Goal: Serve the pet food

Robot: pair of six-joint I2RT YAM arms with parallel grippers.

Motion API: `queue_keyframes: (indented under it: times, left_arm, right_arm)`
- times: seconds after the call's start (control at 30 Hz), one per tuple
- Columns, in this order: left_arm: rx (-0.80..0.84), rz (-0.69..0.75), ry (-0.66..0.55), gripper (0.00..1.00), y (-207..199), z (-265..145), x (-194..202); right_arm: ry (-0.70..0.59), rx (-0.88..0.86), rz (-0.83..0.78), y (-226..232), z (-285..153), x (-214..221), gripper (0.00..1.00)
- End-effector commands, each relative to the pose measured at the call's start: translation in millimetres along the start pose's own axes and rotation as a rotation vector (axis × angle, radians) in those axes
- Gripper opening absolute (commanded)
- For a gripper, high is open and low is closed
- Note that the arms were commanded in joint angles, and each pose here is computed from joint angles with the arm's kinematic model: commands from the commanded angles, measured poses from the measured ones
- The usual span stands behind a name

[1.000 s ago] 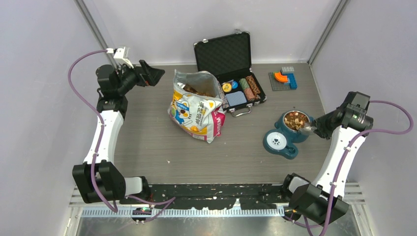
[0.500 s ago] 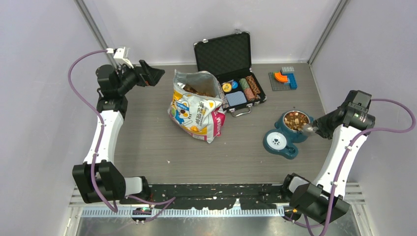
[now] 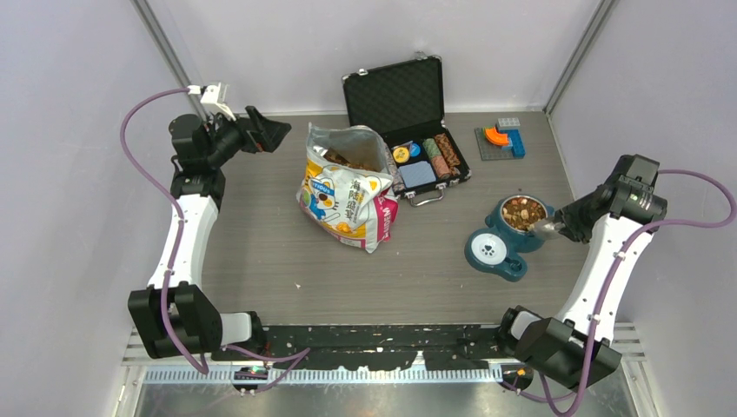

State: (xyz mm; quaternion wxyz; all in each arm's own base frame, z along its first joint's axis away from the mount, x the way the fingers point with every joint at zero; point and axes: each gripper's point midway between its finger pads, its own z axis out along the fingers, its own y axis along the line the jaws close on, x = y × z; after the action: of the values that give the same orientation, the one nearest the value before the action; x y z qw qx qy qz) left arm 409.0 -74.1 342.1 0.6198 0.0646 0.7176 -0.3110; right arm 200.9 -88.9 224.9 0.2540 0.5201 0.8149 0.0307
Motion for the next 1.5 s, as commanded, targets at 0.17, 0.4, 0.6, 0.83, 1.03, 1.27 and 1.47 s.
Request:
queue_keyframes:
  times: [0.17,0.4,0.6,0.83,1.03,1.27,1.47]
  left_arm:
    - [0.041,0.032,-0.053,0.99,-10,0,-25]
    - [0.047,0.022,-0.047,0.99,-11,2,-25]
    - [0.047,0.022,-0.047,0.99,-11,2,-25]
    - [0.046,0.020,-0.047,0.99,-11,1,-25]
    - [0.057,0.015,-0.049,0.99,-11,3,-25]
    - [0.071,0.001,-0.040,0.99,-13,4,-25]
    - [0.075,0.002,-0.045,0.99,-14,3,-26]
  right_arm:
    - [-0.020,-0.022,-0.023,13,-11,-11,0.05]
    - [-0.023,-0.022,-0.040,22,-11,-15,0.05]
    - [-0.041,-0.035,-0.042,28,-16,-21,0.05]
    - [-0.035,0.002,-0.066,23,-16,-22,0.05]
    - [0.005,0.024,-0.114,19,-10,-14,0.05]
    - [-0.024,0.068,-0.158,23,-5,-23,0.05]
    - [-0.056,0.054,-0.165,30,-9,-31,0.05]
